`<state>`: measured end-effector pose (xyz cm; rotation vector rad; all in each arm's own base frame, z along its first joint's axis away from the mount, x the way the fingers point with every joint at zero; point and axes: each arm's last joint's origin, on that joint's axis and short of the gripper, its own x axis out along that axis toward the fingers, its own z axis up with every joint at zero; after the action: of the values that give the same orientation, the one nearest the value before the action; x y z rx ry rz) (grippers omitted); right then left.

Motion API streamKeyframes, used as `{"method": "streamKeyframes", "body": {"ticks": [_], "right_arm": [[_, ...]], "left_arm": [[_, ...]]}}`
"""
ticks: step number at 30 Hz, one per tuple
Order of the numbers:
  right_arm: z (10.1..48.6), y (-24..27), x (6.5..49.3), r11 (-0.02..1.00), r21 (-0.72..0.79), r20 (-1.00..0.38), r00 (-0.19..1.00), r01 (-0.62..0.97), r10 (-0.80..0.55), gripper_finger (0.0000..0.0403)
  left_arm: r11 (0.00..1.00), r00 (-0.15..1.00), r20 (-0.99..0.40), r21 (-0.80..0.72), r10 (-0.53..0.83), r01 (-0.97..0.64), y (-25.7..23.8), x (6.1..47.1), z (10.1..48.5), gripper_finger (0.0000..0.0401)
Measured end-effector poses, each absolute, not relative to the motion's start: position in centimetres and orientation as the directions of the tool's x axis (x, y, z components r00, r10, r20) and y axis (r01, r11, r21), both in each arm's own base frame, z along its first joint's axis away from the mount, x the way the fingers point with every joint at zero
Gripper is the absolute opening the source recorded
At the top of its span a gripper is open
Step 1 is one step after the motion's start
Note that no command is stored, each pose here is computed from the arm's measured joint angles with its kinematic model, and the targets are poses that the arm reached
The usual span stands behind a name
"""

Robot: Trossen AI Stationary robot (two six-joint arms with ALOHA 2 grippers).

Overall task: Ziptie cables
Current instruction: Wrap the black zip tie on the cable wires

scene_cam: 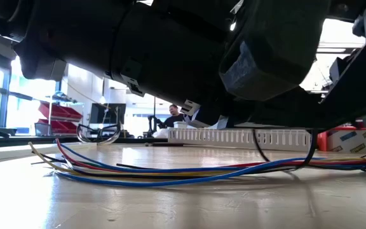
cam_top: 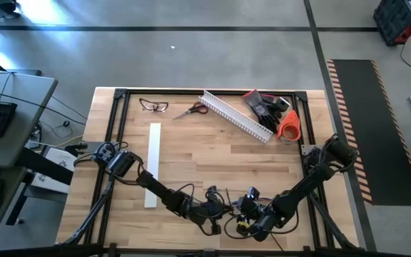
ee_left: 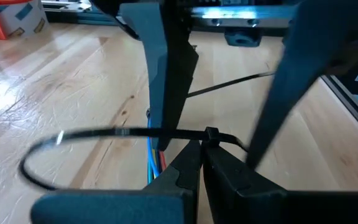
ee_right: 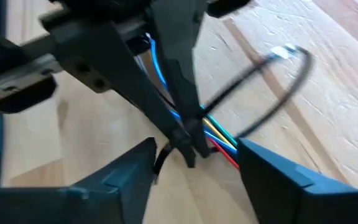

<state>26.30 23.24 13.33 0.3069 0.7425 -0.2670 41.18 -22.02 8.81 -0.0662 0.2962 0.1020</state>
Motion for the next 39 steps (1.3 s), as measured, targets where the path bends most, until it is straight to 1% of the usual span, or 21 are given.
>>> {"method": "streamKeyframes", "body": {"ticks": [4, 9, 10, 11, 13, 15, 17, 21, 23, 25, 28, 32, 37, 39], "right_arm": [[13.2, 23.1, 26.1, 0.922, 0.159, -0.714, 0.686, 0.354, -0.14, 0.0144], [13.2, 23.2, 26.0, 0.933, 0.152, -0.726, 0.677, 0.325, -0.118, 0.0031], [13.2, 23.3, 26.0, 0.937, 0.146, -0.727, 0.677, 0.317, -0.115, 0.0016], [13.2, 23.4, 25.9, 0.941, 0.14, -0.727, 0.678, 0.307, -0.113, 0.001], [13.4, 23.6, 25.9, 0.941, 0.145, -0.728, 0.677, 0.307, -0.109, 0.001], [13.6, 23.8, 25.9, 0.942, 0.147, -0.731, 0.674, 0.302, -0.103, 0.0005], [13.8, 23.8, 26.0, 0.946, 0.128, -0.732, 0.672, 0.297, -0.112, 0.0002], [14.2, 23.7, 26.3, 0.945, 0.109, -0.734, 0.666, 0.309, -0.133, 0.0001], [14.4, 23.7, 26.5, 0.944, 0.108, -0.734, 0.665, 0.312, -0.136, 0.0001], [14.5, 23.7, 26.6, 0.943, 0.11, -0.733, 0.666, 0.315, -0.137, 0.0001], [14.5, 23.6, 26.7, 0.944, 0.104, -0.734, 0.665, 0.312, -0.139, 0.0001], [14.6, 23.7, 26.8, 0.955, 0.098, -0.728, 0.675, 0.28, -0.123, 0.0], [14.9, 24.1, 27.1, 0.971, 0.092, -0.709, 0.7, 0.219, -0.09, 0.0], [14.9, 24.1, 27.1, 0.976, 0.081, -0.706, 0.703, 0.203, -0.087, 0.0]], "left_arm": [[0.993, 0.952, -0.293, -0.048, 0.093, -0.112, -22.2, 41.1, 8.8, 0.0], [0.993, 0.952, -0.294, -0.048, 0.09, -0.108, -22.3, 41.0, 8.8, 0.0], [0.994, 0.952, -0.295, -0.046, 0.086, -0.104, -22.3, 41.0, 8.8, 0.0001], [0.994, 0.952, -0.295, -0.04, 0.082, -0.098, -22.3, 41.0, 8.8, 0.0002], [0.998, 0.952, -0.298, -0.001, 0.066, -0.07, -22.6, 40.9, 8.8, 0.0009], [0.998, 0.952, -0.301, 0.042, 0.052, -0.041, -23.0, 40.7, 9.0, 0.0027], [0.996, 0.946, -0.322, 0.082, 0.048, -0.023, -23.3, 40.3, 9.3, 0.0052], [0.984, 0.918, -0.385, 0.176, 0.095, -0.028, -23.9, 39.1, 10.7, 0.0112], [0.983, 0.914, -0.394, 0.184, 0.097, -0.025, -24.1, 38.7, 12.0, 0.0136], [0.984, 0.915, -0.396, 0.177, 0.076, -0.005, -24.3, 38.4, 12.9, 0.0152], [0.979, 0.924, -0.379, 0.201, 0.041, 0.038, -24.9, 38.1, 13.7, 0.0159], [0.971, 0.948, -0.319, 0.234, 0.024, 0.054, -25.4, 38.1, 14.4, 0.0158], [0.94, 0.949, -0.312, 0.337, 0.051, 0.061, -23.6, 39.3, 14.5, 0.0158], [0.924, 0.946, -0.324, 0.366, 0.013, 0.113, -23.0, 39.8, 14.5, 0.0161]]}}
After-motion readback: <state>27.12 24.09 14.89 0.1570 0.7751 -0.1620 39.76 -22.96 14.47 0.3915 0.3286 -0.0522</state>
